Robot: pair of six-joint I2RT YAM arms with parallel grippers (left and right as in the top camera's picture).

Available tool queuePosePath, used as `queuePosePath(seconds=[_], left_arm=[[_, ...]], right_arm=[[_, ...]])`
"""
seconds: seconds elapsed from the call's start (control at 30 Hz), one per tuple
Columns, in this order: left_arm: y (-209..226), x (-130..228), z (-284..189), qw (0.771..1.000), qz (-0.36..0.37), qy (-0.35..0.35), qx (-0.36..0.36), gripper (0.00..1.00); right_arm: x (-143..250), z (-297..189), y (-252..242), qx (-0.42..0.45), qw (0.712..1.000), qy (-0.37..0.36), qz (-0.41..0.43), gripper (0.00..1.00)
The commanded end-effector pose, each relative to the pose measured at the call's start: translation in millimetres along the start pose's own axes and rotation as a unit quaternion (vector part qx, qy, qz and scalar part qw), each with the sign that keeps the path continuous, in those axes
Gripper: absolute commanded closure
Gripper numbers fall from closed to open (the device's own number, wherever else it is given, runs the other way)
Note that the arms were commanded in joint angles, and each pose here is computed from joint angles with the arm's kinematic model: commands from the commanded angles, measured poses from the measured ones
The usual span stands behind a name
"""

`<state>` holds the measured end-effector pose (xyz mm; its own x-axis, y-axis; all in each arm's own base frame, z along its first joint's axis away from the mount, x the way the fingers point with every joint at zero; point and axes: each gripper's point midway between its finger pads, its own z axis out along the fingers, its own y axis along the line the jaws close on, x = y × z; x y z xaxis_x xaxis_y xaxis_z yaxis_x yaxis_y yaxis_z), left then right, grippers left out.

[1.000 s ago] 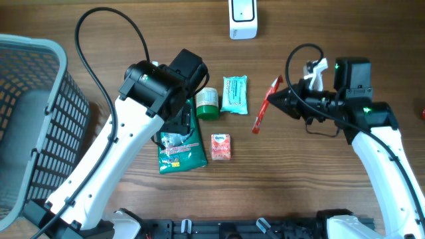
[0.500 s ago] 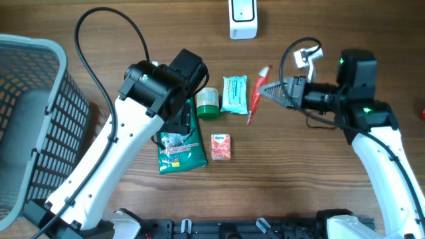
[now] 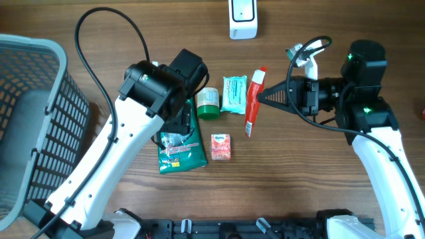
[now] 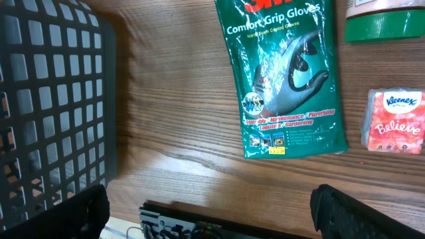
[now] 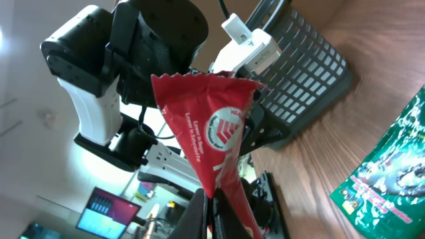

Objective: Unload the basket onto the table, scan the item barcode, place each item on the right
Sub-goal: 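Raise the Nescafe stick back toward the scanner with the right gripper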

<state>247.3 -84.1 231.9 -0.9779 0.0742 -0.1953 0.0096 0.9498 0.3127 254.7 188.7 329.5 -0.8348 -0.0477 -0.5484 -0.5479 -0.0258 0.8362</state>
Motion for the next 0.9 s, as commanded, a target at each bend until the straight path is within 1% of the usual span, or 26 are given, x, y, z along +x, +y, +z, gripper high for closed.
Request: queuePosePath(seconds=[0.0,0.07,0.13,0.17,0.2,0.27,0.33,0.47,0.57,0.7,0.8,0.87], left_arm=[[6,0,-4,1.0,-0.014,-0.011,-0.003,0.0],[6,0,-4,1.0,-0.013,-0.011,-0.003,0.0],[6,0,-4,1.0,-0.014,-0.011,-0.003,0.0],[6,0,-4,1.0,-0.014,-0.011,-0.003,0.0],[6,0,-4,1.0,-0.013,-0.011,-0.003,0.0],[6,0,-4,1.0,-0.014,-0.011,-0.003,0.0],[6,0,-4,1.0,-0.013,-0.011,-0.003,0.0],[6,0,-4,1.0,-0.014,-0.011,-0.003,0.0],[6,0,-4,1.0,-0.013,-0.011,-0.003,0.0],[6,0,-4,1.0,-0.014,-0.011,-0.003,0.0],[6,0,-4,1.0,-0.014,-0.011,-0.003,0.0],[6,0,-4,1.0,-0.013,-0.011,-0.003,0.0]], right_arm=[[-2,0,3,0.003,1.0,-0.002,0.011,0.96],[-10,-1,-11,0.042,0.997,-0.031,0.061,0.96],[-15,-4,-34,0.095,0.987,-0.067,0.108,0.96],[-15,-7,-48,0.129,0.979,-0.086,0.135,0.96],[-13,-13,-67,0.174,0.964,-0.107,0.169,0.96],[-7,-23,-88,0.229,0.943,-0.128,0.205,0.95],[-1,-29,-100,0.26,0.928,-0.137,0.229,0.96],[5,-30,-104,0.267,0.917,-0.139,0.262,0.96],[12,-35,-111,0.29,0.904,-0.143,0.28,0.96],[19,-47,-127,0.331,0.862,-0.176,0.341,0.96],[17,-58,-137,0.359,0.836,-0.206,0.361,0.96],[16,-67,-144,0.377,0.813,-0.232,0.378,0.95]])
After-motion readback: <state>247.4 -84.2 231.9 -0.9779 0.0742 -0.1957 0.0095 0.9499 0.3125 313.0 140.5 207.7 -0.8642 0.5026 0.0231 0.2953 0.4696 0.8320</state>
